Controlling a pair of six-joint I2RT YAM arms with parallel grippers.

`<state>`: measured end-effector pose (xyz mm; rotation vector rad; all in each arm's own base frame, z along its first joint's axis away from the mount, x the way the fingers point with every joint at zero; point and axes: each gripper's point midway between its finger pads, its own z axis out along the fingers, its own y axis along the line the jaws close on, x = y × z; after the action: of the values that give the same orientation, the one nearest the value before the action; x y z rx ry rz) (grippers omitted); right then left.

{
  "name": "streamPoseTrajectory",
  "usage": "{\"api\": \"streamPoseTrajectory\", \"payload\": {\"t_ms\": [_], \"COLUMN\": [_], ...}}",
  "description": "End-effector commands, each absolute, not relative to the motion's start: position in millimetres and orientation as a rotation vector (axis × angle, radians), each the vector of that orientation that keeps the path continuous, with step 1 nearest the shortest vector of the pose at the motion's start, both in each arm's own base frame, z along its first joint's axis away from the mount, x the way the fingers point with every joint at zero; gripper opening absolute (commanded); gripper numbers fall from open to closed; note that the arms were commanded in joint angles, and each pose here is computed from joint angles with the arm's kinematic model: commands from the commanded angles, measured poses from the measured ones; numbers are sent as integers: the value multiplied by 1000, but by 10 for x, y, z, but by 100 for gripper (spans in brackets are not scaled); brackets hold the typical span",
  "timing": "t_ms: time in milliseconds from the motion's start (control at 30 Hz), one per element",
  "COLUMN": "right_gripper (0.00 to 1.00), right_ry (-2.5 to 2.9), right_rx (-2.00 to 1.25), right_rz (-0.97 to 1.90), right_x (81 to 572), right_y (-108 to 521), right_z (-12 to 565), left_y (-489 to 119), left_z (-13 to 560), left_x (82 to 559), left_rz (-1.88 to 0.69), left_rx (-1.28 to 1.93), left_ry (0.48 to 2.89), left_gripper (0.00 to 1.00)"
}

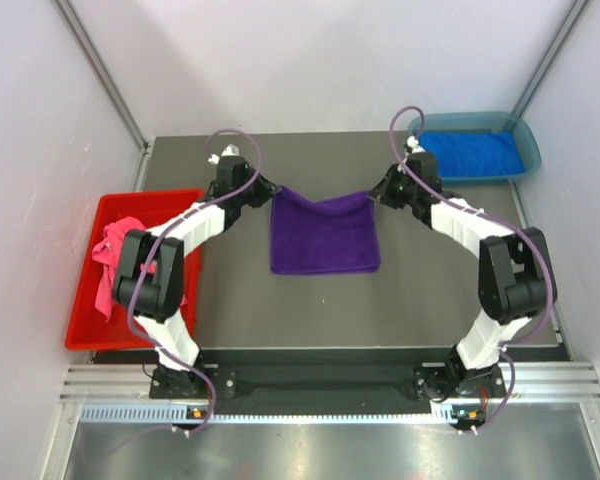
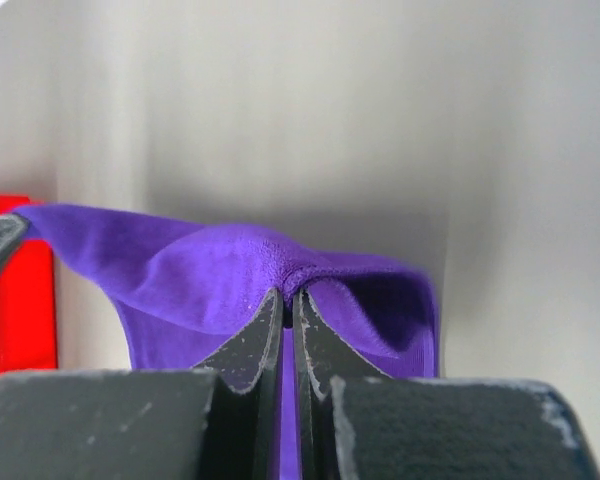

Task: Fold and stack the towels
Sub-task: Fold the towel

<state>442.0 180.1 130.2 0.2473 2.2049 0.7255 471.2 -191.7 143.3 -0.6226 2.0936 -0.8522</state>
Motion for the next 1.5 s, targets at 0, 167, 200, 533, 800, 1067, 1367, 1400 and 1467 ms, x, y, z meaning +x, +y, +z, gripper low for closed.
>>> {"api": "streamPoseTrajectory", "payload": {"t_ms": [0,167,200,533,800,1067,1367,1400,1467], "right_gripper": [0,0,0,0,0,0,0,0,0], "right_ry": [2098,2138,2128,2176,2229,2245,2258,2264,2272], "right_rx": [166,148,145,168,197,223,227,229,233], "right_rz": [765,765,766,759,761,773,785,784,784], "right_x": [4803,5039,5092,5035,4746,4431,4142,4088,4020], "right_y": [1832,1858,1849,1737,1666,1609,1580,1570,1558], "right_z": [1739,1658,1704,1506,1321,1225,1128,1099,1054], "left_y": [-1922,-1851,-1849,-1813,-1846,-1797,-1730,-1716,-1708], "left_z": [1607,1547,1531,1420,1336,1288,1121,1104,1067], "left_x": [4980,5165,5197,5133,4863,4581,4247,4219,4132], "left_rz": [-911,-930,-934,-1001,-1056,-1049,-1019,-1015,-1012], "left_rx": [-577,-597,-602,-634,-650,-660,-692,-698,-699], "left_ry": [2041,2032,2033,2046,2086,2112,2170,2174,2185], "left_gripper": [0,0,0,0,0,0,0,0,0]}}
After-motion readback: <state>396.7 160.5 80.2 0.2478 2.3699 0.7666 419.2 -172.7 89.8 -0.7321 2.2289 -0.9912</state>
